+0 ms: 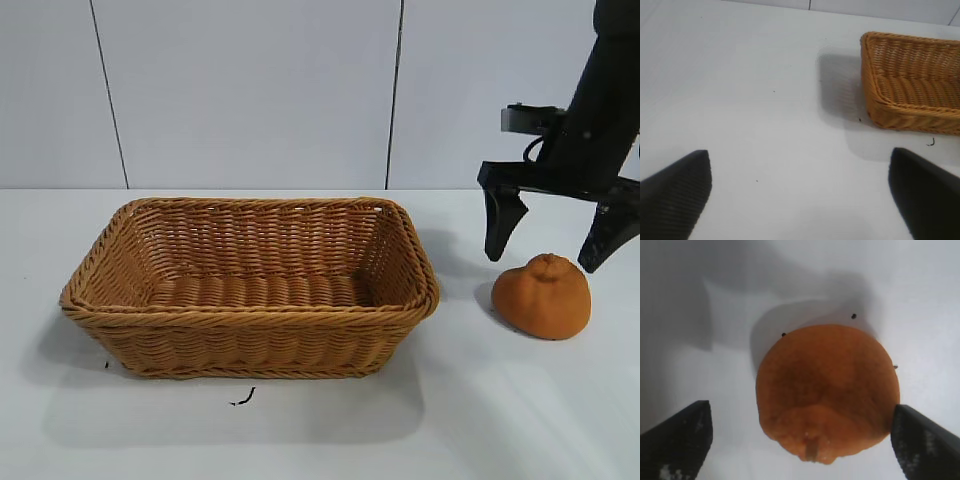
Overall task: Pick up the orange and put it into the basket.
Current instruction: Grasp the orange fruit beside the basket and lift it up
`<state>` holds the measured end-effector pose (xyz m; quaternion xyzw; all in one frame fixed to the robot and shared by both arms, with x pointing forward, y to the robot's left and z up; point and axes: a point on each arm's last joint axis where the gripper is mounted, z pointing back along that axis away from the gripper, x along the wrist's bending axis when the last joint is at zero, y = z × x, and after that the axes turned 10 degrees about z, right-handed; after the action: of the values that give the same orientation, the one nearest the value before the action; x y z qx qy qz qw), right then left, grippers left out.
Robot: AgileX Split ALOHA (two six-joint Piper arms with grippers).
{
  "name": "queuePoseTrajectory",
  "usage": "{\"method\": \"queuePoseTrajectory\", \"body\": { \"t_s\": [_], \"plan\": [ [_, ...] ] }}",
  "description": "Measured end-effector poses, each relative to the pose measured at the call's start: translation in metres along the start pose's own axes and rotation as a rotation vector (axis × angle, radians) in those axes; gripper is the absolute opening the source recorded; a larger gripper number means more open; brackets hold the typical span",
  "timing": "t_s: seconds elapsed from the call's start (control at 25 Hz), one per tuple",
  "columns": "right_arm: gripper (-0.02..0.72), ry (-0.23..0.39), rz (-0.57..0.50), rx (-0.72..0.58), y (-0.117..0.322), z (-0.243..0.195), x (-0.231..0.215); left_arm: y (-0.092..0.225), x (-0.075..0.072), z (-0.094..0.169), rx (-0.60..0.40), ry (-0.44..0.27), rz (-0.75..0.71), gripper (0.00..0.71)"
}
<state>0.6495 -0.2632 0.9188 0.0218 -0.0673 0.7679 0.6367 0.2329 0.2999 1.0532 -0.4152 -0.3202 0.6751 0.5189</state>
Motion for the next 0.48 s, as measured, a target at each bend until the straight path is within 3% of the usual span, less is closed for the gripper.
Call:
{"method": "queuePoseTrajectory", "body": {
  "t_s": [0.36, 0.48],
  "plan": [
    [0.689, 0.001, -0.004, 0.03, 0.0, -0.018, -0.003, 0.0, 0.0, 0.0, 0.0, 0.0, 0.0, 0.692],
    [0.536, 0.002, -0.002, 0.043, 0.001, -0.019, -0.003, 0.0, 0.0, 0.0, 0.0, 0.0, 0.0, 0.692]
  ]
}}
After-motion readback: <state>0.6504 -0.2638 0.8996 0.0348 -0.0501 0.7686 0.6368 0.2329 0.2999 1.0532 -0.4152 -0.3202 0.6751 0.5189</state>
